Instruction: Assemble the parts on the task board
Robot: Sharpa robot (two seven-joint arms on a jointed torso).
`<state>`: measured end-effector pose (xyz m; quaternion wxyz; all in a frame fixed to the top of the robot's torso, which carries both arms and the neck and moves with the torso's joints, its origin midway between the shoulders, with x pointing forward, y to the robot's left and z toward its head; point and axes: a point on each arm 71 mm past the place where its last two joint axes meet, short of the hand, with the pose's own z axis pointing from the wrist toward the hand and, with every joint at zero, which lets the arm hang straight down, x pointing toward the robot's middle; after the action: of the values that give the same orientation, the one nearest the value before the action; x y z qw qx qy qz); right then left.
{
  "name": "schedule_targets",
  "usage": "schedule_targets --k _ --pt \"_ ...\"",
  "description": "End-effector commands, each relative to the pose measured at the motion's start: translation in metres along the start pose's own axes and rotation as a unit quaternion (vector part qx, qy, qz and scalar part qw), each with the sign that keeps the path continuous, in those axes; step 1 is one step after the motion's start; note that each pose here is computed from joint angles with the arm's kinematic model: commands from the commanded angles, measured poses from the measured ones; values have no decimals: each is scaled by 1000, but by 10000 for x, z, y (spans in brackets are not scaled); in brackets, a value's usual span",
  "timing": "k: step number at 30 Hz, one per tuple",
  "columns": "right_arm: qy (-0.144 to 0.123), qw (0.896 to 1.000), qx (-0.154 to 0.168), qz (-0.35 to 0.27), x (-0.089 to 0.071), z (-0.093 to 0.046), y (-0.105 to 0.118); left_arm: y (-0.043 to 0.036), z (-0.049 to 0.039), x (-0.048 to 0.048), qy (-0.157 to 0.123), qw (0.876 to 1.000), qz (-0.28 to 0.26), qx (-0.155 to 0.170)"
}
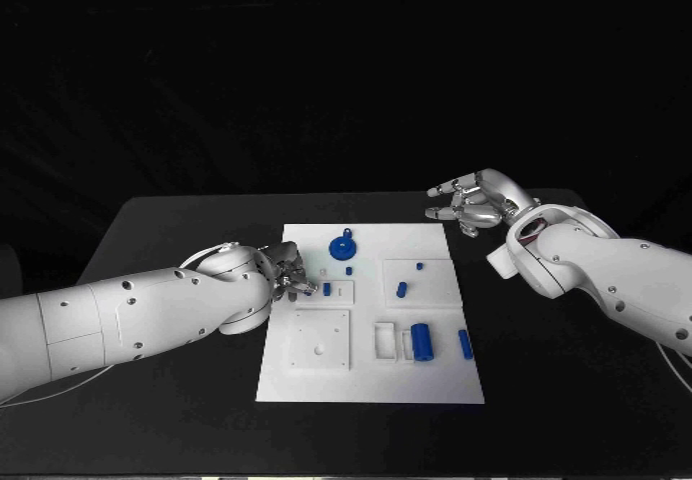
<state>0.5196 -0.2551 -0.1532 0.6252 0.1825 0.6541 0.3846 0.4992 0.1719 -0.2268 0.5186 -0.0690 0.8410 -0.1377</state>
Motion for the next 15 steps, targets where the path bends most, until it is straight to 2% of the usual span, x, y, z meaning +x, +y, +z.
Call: schedule_targets --k 1,15 --pt "6 1000 -7 -3 12 -1 10 37 3 101 28 1000 12 -9" --pt "6 1000 -6 -3 9 -2 6 53 9 103 31 999 13 -15"
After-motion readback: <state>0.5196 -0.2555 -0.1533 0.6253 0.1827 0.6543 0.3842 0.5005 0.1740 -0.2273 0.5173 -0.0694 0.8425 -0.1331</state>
